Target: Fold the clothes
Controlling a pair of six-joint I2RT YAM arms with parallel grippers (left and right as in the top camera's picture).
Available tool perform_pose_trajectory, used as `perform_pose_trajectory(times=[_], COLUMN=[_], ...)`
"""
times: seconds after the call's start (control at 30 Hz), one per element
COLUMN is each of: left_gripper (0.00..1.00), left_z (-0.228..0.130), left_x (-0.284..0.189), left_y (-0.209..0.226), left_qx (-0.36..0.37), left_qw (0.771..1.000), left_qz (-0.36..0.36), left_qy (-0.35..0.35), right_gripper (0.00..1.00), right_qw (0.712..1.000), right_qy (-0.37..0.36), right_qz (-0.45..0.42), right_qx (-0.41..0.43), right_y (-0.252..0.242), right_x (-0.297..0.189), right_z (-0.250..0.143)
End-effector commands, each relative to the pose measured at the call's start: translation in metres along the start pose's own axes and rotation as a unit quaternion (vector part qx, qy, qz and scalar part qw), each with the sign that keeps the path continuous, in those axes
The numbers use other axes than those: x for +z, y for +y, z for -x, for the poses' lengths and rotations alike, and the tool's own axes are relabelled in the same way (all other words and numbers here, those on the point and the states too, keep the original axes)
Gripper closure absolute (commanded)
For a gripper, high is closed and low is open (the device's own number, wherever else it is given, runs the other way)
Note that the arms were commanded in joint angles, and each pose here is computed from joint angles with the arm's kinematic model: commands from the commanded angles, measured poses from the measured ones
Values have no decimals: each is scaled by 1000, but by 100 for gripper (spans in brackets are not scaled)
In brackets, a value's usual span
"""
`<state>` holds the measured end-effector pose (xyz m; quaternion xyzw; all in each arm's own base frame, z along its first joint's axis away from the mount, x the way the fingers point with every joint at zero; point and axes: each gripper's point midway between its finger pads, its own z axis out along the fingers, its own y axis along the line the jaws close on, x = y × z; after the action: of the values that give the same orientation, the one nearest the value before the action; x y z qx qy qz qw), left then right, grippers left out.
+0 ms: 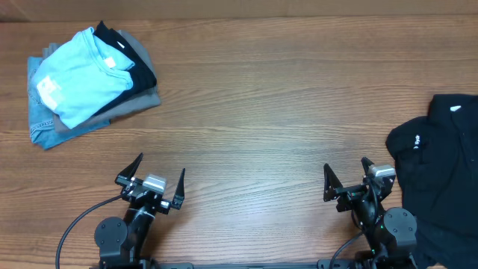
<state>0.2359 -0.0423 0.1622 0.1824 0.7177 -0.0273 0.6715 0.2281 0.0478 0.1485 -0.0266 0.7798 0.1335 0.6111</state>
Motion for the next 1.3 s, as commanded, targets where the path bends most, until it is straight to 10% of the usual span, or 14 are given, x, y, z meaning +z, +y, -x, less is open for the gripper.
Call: perform_pose_trajectory(times=[0.0, 1.0, 1.27], left_gripper=[0, 0, 0], left_z=[0, 2, 61], left_x=[0, 0, -14], left_y=[-3, -11, -33], left_qx=[9, -38, -54], left_qw=[1000, 999, 987], left_qz=[-6, -30, -113], left_qy=[-4, -10, -103], right_gripper=[0, 0, 0], right_qw=[1000, 1000, 986], right_qy=[-6, -5, -64], right_qz=[1, 21, 153], right_qx=[2, 2, 37], right_y=[0, 7, 55], right_x=[0, -1, -16], right_z=[1, 1, 43])
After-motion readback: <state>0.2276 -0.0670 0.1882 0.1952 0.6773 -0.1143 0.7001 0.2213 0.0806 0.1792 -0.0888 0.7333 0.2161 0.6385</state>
